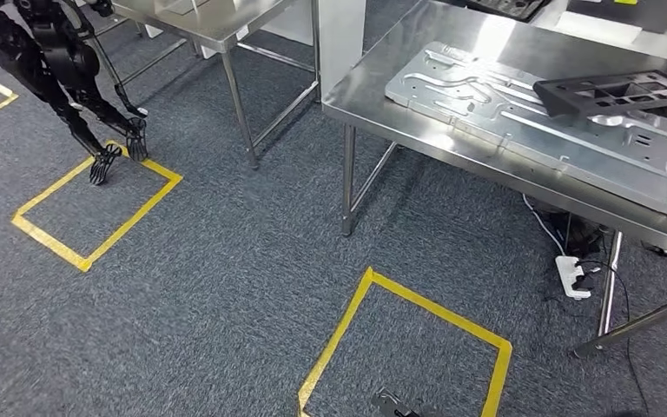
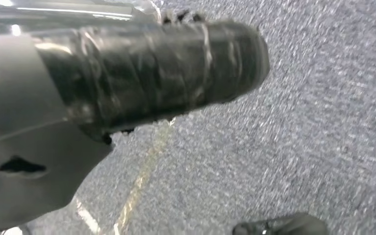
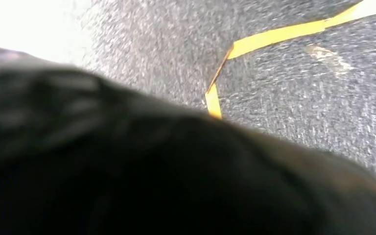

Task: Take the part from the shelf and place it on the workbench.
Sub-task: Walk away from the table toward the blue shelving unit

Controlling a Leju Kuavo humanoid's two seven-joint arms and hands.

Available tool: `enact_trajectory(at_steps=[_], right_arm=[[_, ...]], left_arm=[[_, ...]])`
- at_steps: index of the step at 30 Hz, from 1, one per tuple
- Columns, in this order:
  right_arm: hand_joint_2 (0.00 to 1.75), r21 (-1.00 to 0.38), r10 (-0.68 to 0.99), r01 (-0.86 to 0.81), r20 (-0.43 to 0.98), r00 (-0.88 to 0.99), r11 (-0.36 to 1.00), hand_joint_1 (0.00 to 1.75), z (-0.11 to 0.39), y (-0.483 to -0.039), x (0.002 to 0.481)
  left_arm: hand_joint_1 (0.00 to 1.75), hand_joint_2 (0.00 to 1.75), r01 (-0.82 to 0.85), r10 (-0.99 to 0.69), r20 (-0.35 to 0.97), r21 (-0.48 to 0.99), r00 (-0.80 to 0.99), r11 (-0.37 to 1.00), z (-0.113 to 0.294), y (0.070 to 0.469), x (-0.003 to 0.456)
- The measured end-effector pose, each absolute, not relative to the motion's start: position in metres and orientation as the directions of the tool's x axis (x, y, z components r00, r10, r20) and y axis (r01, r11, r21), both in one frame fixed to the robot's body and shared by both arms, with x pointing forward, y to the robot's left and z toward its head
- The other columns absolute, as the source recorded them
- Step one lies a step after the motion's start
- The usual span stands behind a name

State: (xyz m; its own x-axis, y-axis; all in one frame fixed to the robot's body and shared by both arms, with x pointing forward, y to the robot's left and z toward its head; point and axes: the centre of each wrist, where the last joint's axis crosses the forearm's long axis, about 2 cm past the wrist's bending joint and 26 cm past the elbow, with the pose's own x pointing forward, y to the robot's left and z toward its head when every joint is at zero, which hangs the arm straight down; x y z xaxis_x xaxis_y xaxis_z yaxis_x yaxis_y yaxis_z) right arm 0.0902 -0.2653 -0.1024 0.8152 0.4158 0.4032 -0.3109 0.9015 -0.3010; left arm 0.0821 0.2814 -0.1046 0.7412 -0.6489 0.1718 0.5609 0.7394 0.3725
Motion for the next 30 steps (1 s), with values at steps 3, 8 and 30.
enact_trajectory(at_steps=[3,8,30], right_arm=[[0.00,-0.297,0.420,-0.317,0.405,0.812,0.900,0.00,-0.1022,-0.2627,0.0907],[0.00,-0.298,0.433,-0.332,0.401,0.807,0.895,0.00,-0.1025,-0.2621,0.0890],[0.00,-0.296,0.496,-0.404,0.394,0.774,0.865,0.00,-0.1020,-0.2570,0.0901]], left_arm=[[0.00,0.00,0.562,-0.648,0.169,0.369,0.743,0.740,-0.1049,0.2814,0.0803],[0.00,0.00,0.562,-0.648,0.171,0.368,0.742,0.741,-0.1046,0.2809,0.0821],[0.00,0.00,0.567,-0.648,0.163,0.359,0.744,0.741,-0.1046,0.2808,0.0822]])
